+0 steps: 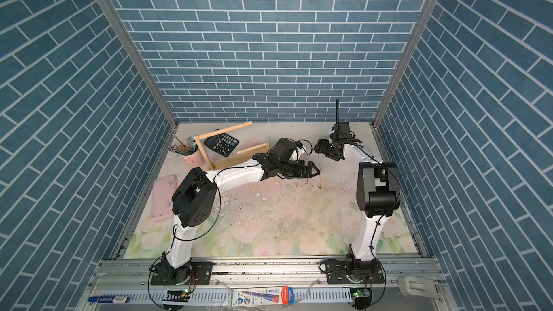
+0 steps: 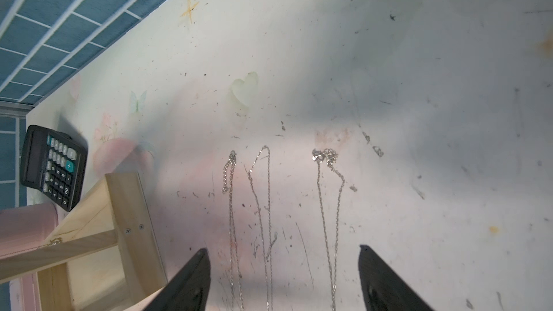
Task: Take the necklace off the jewelry display stand
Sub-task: Place the necklace at the center of the board, then take off the necklace from the stand.
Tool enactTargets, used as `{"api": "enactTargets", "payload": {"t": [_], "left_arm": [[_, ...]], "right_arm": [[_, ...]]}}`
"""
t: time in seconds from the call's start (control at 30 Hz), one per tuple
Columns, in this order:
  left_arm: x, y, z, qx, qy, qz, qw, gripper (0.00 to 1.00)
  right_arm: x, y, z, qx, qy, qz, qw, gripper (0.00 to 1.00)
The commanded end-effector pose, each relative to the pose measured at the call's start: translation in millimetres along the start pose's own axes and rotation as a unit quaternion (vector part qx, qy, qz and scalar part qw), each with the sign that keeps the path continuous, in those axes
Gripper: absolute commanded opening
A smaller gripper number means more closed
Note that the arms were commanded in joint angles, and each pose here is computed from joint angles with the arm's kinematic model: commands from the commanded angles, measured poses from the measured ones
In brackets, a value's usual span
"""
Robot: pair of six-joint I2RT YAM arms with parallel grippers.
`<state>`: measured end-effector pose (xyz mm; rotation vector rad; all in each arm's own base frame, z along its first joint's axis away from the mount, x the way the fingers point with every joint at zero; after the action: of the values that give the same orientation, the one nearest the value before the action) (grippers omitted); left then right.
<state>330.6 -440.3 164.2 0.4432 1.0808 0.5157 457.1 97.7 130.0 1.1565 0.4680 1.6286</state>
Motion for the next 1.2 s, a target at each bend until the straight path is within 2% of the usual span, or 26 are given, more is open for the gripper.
{"api": "enactTargets", "payload": {"t": [0.0,0.23,0.53,0.73,0.9,0.97,1.1,1.17], "left_arm": [[-18,26,14,-0.018,-0.04,0.009,0.999,0.99],[-24,60,17,-0.026,-0.086,0.059,0.994,0.99],[-32,129,27,-0.058,-0.156,0.162,0.973,0.99],[-17,178,42,-0.101,-0.136,0.202,0.965,0.99],[-6,223,55,-0.168,-0.123,0.245,0.947,0.99],[0,235,57,-0.179,-0.121,0.259,0.941,0.99],[18,257,62,-0.191,-0.098,0.266,0.94,0.99],[27,266,64,-0.196,-0.071,0.248,0.946,0.99]], "right_arm": [[5,18,1,-0.014,0.008,0.002,1.0,0.78],[19,47,3,-0.044,0.008,0.027,0.999,0.79],[44,80,-2,-0.074,0.006,0.073,0.995,0.8],[74,100,-11,-0.078,0.037,0.088,0.992,0.8],[91,124,-18,-0.099,0.066,0.092,0.989,0.81],[96,132,-19,-0.106,0.074,0.096,0.987,0.81],[105,140,-23,-0.114,0.093,0.097,0.984,0.82],[109,140,-25,-0.113,0.099,0.097,0.984,0.82]]}}
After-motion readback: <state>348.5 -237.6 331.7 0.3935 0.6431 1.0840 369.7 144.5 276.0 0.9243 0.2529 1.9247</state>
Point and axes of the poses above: each gripper's point midway between its finger pads, its own y axis back along the fingers, its own x axis along the line the jaws close on, z = x × y, the point moved 4 cm from there along y, back along the fingers, and after that the axes turned 1 degree about y, right-handed, at the moved point
